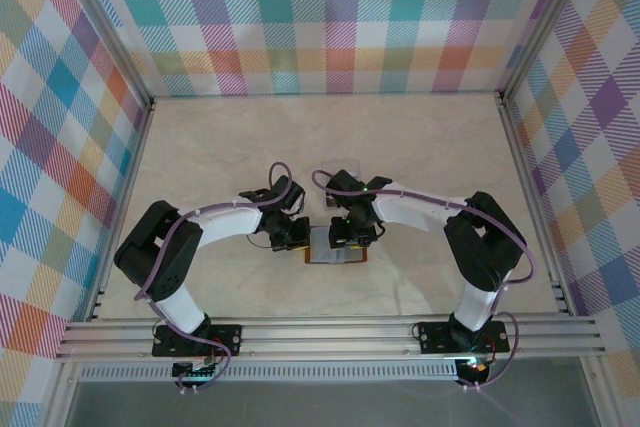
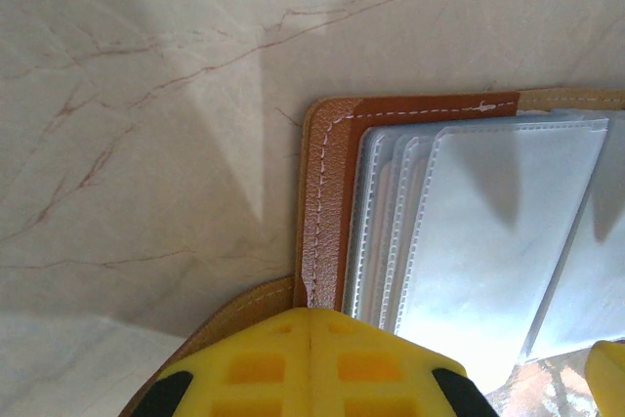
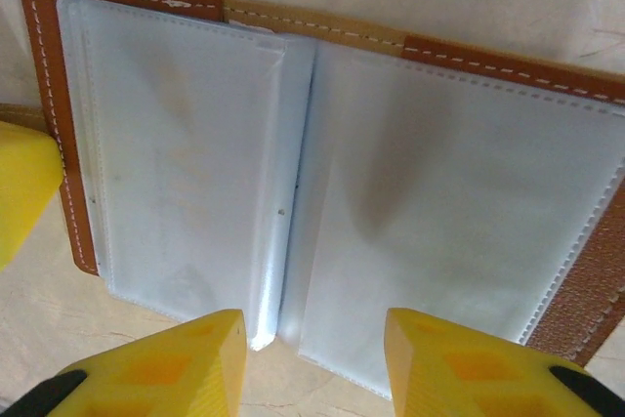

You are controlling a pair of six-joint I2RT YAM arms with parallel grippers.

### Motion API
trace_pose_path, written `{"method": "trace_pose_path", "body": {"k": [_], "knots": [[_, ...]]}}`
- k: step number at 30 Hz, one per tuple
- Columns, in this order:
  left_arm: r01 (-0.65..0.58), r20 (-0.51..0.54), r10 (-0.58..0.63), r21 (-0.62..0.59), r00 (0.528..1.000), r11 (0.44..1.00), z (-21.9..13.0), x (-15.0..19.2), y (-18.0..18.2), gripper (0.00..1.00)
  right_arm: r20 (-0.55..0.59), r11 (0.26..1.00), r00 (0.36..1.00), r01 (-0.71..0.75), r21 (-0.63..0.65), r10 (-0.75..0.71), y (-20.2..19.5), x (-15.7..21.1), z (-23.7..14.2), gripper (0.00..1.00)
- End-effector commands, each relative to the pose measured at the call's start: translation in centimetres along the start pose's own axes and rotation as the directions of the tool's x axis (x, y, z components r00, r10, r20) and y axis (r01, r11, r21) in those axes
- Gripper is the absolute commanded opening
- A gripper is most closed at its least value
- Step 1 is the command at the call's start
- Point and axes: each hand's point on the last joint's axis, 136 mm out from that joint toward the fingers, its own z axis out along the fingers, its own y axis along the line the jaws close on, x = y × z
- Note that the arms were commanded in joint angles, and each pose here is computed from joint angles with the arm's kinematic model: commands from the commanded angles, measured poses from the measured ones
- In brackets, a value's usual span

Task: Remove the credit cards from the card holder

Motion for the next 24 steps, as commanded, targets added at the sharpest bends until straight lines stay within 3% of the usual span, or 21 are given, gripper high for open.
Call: {"method": "trace_pose_path", "body": {"k": [1,10,16,24], "knots": [[0.02,-0.044,-0.023,-0.06,0.999,0.998,0.3,1.1,1.7,0.05,0.041,0.998,0.999,0.02,-0.051,-0.018,1.3,-0.3,-1.8,0.41],[0.041,-0.042,-0.042,-0.026,0.998,0.999,0.5,1.5,1.6,0.04,0.03,0.952,0.999,-0.013,-0.307,0.023,6.4,-1.6,-1.2,0.21],[0.054,-0.046,-0.055,-0.017,0.997,0.998,0.9,2.0,2.0,0.03,-0.009,0.941,0.999,-0.039,-0.336,0.038,7.4,-2.4,0.8,0.19],[0.053,-0.057,-0.055,-0.025,0.997,0.998,1.2,2.3,2.4,0.03,-0.049,0.959,0.997,-0.072,-0.274,0.061,6.0,-2.0,3.3,0.19]]}}
